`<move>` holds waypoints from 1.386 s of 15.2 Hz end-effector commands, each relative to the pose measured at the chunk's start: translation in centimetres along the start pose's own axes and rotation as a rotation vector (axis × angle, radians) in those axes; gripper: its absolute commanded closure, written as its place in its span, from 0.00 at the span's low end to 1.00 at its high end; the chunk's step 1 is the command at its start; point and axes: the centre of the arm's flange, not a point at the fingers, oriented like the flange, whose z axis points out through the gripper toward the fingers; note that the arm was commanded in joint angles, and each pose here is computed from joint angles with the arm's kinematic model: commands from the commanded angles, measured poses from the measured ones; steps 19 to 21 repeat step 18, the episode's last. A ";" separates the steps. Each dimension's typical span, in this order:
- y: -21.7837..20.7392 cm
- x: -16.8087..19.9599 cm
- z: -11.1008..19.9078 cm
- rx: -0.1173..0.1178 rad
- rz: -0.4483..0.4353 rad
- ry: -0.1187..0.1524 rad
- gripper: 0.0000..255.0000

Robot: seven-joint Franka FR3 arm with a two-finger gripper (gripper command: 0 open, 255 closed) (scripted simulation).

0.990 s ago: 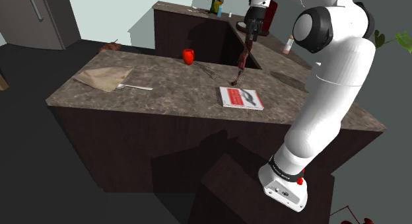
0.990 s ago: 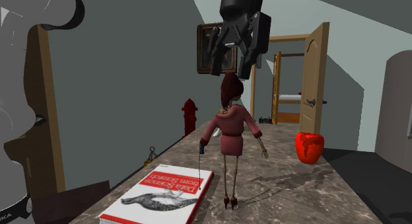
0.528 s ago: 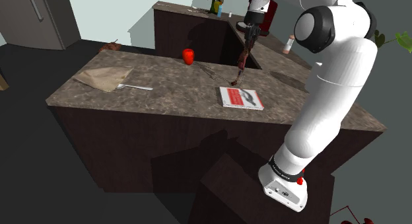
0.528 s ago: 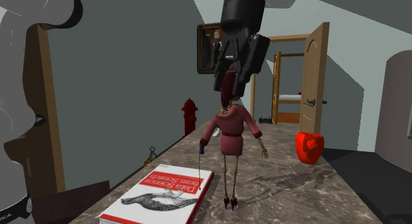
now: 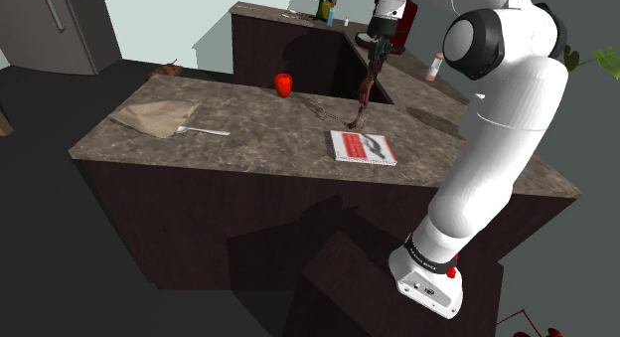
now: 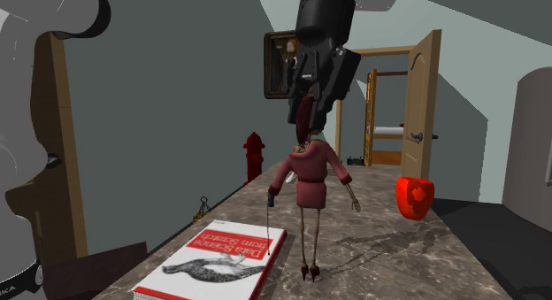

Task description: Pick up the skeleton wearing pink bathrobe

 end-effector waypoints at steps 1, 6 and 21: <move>0.0 0.0 0.1 0.001 0.000 -0.001 1.00; -0.3 -0.3 -2.5 0.001 0.000 -0.001 1.00; -0.9 -1.0 -7.8 0.001 0.000 -0.001 1.00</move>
